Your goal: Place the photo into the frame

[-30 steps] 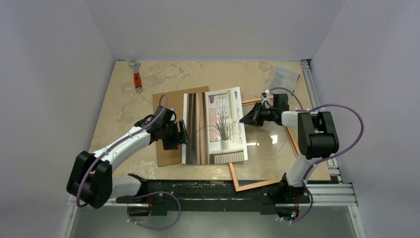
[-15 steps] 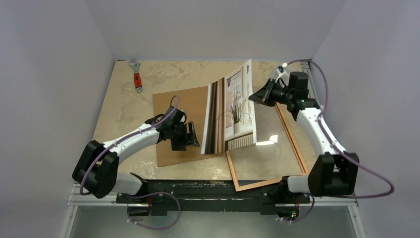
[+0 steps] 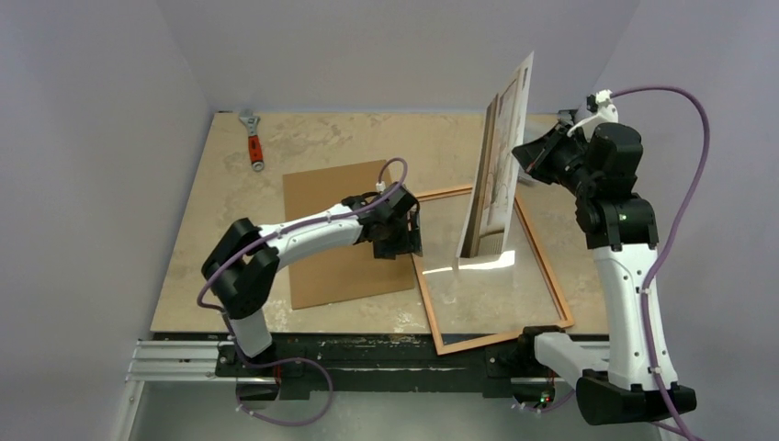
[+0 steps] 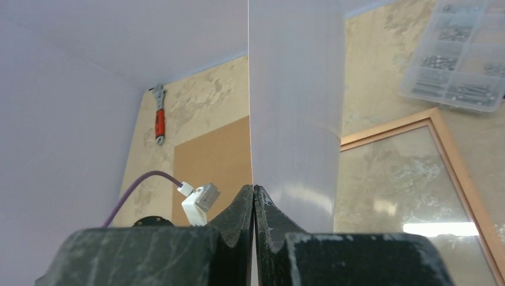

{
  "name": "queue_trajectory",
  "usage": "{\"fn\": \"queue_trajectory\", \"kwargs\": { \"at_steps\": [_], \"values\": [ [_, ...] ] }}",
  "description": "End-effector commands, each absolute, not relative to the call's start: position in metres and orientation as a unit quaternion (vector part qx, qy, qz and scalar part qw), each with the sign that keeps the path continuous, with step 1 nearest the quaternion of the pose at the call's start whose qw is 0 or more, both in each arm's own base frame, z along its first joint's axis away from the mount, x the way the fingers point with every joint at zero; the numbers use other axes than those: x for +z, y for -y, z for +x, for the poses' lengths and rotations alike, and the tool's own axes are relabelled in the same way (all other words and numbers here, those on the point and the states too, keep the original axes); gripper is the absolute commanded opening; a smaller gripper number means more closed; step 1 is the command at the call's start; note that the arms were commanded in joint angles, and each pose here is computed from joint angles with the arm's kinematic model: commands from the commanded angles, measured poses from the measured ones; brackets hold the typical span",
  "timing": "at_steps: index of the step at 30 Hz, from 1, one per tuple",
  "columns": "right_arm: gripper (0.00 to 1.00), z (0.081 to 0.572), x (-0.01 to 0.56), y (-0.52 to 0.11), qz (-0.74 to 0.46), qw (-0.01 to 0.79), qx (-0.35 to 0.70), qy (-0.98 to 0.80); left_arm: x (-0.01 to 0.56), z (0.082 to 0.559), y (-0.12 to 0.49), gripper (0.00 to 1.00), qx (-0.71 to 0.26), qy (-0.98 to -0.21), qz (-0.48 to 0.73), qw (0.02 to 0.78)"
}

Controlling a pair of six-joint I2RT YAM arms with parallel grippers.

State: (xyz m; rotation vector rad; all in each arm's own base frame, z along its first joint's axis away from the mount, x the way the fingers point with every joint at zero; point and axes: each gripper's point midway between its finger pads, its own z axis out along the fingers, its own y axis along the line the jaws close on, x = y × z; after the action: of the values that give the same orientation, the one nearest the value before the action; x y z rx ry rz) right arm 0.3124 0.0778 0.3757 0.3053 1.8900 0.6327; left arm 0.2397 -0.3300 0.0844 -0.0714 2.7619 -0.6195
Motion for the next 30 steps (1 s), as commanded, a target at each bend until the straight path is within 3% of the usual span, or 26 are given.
{"fn": "queue_trajectory", "kwargs": {
  "at_steps": [1, 10, 17, 20, 30],
  "values": [
    [0.00, 0.304, 0.393, -0.058, 0.145, 0.561, 0.216, -0.786, 0.075, 0.251, 0.341, 0.64, -0.151, -0.973, -0.038, 0.170],
    [0.00, 0.303, 0.394, -0.057, 0.140, 0.560, 0.210, -0.789, 0.045, 0.258, 0.350, 0.46, -0.068, -0.985, -0.013, 0.157],
    [0.00, 0.306, 0.385, -0.060, 0.134, 0.547, 0.213, -0.798, 0.037, 0.265, 0.336, 0.16, -0.067, -0.986, -0.005, 0.154],
    [0.00, 0.307, 0.381, -0.061, 0.132, 0.540, 0.214, -0.804, 0.034, 0.268, 0.319, 0.08, -0.056, -0.986, 0.004, 0.160],
    [0.00, 0.308, 0.364, -0.061, 0.134, 0.507, 0.203, -0.827, 0.027, 0.267, 0.256, 0.03, -0.008, -0.986, -0.006, 0.167]
  ]
}}
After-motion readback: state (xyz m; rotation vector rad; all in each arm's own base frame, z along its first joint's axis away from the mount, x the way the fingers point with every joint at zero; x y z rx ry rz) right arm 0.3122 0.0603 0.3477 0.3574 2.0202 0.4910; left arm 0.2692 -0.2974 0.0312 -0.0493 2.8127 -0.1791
